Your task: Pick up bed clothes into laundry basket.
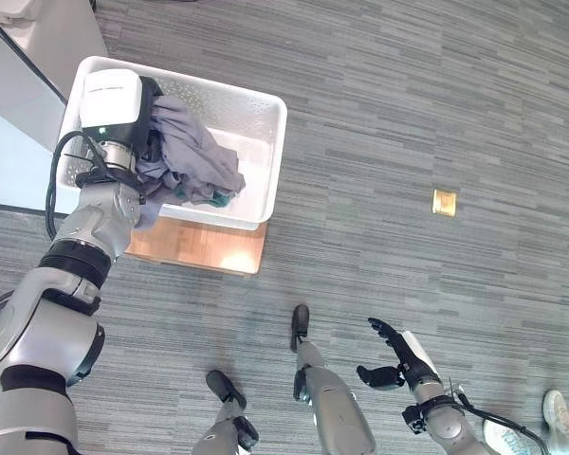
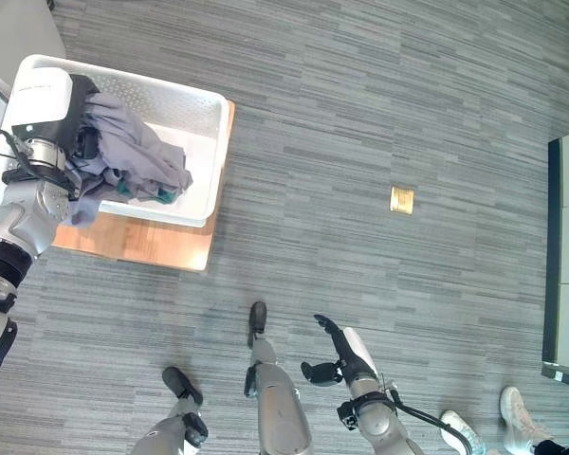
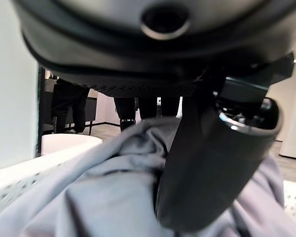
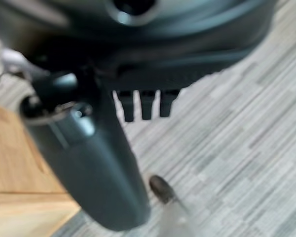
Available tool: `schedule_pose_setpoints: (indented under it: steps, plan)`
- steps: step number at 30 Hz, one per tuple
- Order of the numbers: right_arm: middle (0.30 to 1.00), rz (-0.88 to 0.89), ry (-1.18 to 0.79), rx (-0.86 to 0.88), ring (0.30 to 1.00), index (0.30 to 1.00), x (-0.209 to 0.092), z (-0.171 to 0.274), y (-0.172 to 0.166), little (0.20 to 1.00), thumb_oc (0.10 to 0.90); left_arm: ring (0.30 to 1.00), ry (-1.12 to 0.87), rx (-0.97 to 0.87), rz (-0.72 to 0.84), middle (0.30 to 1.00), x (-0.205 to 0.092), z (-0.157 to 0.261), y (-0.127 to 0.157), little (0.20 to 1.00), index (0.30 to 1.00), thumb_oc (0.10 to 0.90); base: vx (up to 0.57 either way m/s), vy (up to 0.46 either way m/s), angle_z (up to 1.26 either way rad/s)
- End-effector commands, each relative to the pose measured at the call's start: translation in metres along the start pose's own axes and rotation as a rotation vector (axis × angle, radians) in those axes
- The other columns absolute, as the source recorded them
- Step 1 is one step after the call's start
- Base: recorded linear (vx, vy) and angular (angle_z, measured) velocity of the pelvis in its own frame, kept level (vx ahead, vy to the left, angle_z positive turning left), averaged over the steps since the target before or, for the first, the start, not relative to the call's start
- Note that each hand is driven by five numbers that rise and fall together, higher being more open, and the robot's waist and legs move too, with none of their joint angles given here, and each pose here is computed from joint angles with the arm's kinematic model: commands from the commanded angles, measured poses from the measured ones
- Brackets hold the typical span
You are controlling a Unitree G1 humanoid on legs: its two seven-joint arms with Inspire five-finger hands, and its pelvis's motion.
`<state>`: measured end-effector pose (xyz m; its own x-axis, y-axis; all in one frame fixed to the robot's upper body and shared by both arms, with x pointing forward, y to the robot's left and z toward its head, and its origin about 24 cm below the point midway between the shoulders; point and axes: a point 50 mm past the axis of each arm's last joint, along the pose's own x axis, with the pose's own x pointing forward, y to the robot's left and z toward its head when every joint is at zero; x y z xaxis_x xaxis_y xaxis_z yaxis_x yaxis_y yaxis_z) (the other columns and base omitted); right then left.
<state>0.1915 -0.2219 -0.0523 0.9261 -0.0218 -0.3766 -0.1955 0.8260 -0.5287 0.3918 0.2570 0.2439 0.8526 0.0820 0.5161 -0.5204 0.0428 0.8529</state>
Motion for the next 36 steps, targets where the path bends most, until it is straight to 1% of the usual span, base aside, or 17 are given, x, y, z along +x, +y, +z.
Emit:
schedule_pose_setpoints:
  steps: [1, 9, 10, 11, 12, 13, 14, 19, 20, 22, 25, 26, 27, 29, 31, 32, 36]
  plan:
    - [0.9, -0.119, -0.03, 0.033, 0.9, 0.9, -0.002, -0.002, -0.033, 0.9, 0.8, 0.9, -0.14, -0.003, 0.28, 0.9, 0.032, 0.032, 0.067, 0.9, 0.9, 0.8, 0.03, 0.021, -0.05]
    - [0.9, -0.157, 0.024, 0.027, 0.9, 0.9, -0.01, -0.015, -0.041, 0.9, 0.8, 0.9, -0.162, -0.11, 0.354, 0.9, 0.035, 0.044, 0.084, 0.9, 0.9, 0.8, 0.05, 0.001, -0.01]
    - [0.9, -0.163, 0.041, 0.012, 0.9, 0.9, -0.013, -0.018, -0.046, 0.9, 0.8, 0.9, -0.157, -0.308, 0.318, 0.9, 0.03, 0.047, 0.08, 0.9, 0.9, 0.8, 0.1, -0.013, 0.21]
    - [0.9, -0.178, 0.061, 0.0, 0.9, 0.9, -0.013, -0.019, -0.05, 0.9, 0.8, 0.9, -0.125, -0.808, 0.296, 0.9, 0.024, 0.053, 0.08, 0.9, 0.9, 0.8, 0.1, -0.013, 0.26]
    - [0.9, -0.178, 0.065, -0.008, 0.9, 0.9, -0.014, -0.02, -0.052, 0.9, 0.8, 0.9, -0.117, -0.818, 0.292, 0.9, 0.022, 0.051, 0.079, 0.9, 0.9, 0.8, 0.11, -0.036, 0.24]
    - [0.9, -0.184, 0.047, -0.035, 0.9, 0.9, -0.011, -0.013, -0.059, 0.9, 0.8, 0.9, -0.188, -1.125, 0.311, 0.9, 0.015, 0.066, 0.089, 0.9, 0.9, 0.8, 0.07, -0.024, 0.27]
    - [0.9, -0.199, 0.02, -0.074, 0.9, 0.9, -0.01, -0.006, -0.069, 0.9, 0.8, 0.9, -0.249, -1.166, 0.324, 0.9, 0.006, 0.069, 0.096, 0.9, 0.9, 0.8, 0.1, -0.022, 0.22]
    - [0.9, -0.266, -0.063, -0.295, 0.9, 0.9, -0.013, 0.015, -0.103, 0.9, 0.8, 0.9, -0.344, -1.205, 0.31, 0.9, -0.018, 0.061, 0.1, 0.9, 0.9, 0.8, 0.04, 0.01, 0.2]
    - [0.9, -0.314, -0.125, -0.387, 0.9, 0.9, -0.013, 0.033, -0.119, 0.9, 0.8, 0.9, -0.37, -1.191, 0.289, 0.9, -0.029, 0.05, 0.103, 0.9, 0.9, 0.8, -0.02, -0.002, 0.23]
    - [0.9, -0.379, -0.263, -0.436, 0.9, 0.9, -0.019, 0.064, -0.136, 0.9, 0.8, 0.9, -0.383, -1.118, 0.223, 0.9, -0.066, 0.027, 0.094, 0.9, 0.9, 0.8, -0.01, 0.001, 0.06]
    - [0.9, -0.36, -0.462, -0.534, 0.9, 0.9, -0.023, 0.106, -0.108, 0.9, 0.8, 0.9, -0.283, -1.146, 0.146, 0.9, -0.103, 0.001, 0.075, 0.9, 0.9, 0.8, 0.04, 0.019, 0.5]
    - [0.9, -0.378, -0.551, -0.629, 0.9, 0.9, -0.026, 0.124, -0.102, 0.9, 0.8, 0.9, -0.212, -1.212, 0.059, 0.9, -0.129, -0.01, 0.058, 0.9, 0.9, 0.8, 0.03, 0.016, 0.77]
    - [0.9, -0.372, -0.555, -0.632, 0.9, 0.9, -0.026, 0.125, -0.1, 0.9, 0.8, 0.9, -0.205, -1.211, 0.059, 0.9, -0.131, -0.011, 0.059, 0.9, 0.9, 0.8, 0.03, 0.014, 0.99]
    - [0.9, -0.394, -0.698, -0.64, 0.9, 0.9, -0.032, 0.152, -0.097, 0.9, 0.8, 0.9, -0.117, -1.242, -0.041, 0.9, -0.166, -0.019, 0.039, 0.9, 0.9, 0.8, 0.02, -0.004, 1.24]
    - [0.9, -0.391, -0.7, -0.64, 0.9, 0.9, -0.032, 0.152, -0.096, 0.9, 0.8, 0.9, -0.114, -1.241, -0.041, 0.9, -0.167, -0.02, 0.039, 0.9, 0.9, 0.8, 0.0, -0.022, 1.23]
    - [0.9, -0.399, -0.765, -0.619, 0.9, 0.9, -0.033, 0.163, -0.095, 0.9, 0.8, 0.9, -0.039, -1.299, -0.111, 0.9, -0.191, -0.025, 0.023, 0.9, 0.9, 0.8, -0.01, -0.062, 1.15]
    - [0.9, -0.439, -0.789, -0.609, 0.9, 0.9, -0.031, 0.167, -0.099, 0.9, 0.8, 0.9, 0.066, -1.339, -0.135, 0.9, -0.208, -0.029, 0.001, 0.9, 0.9, 0.8, 0.05, -0.12, 1.35]
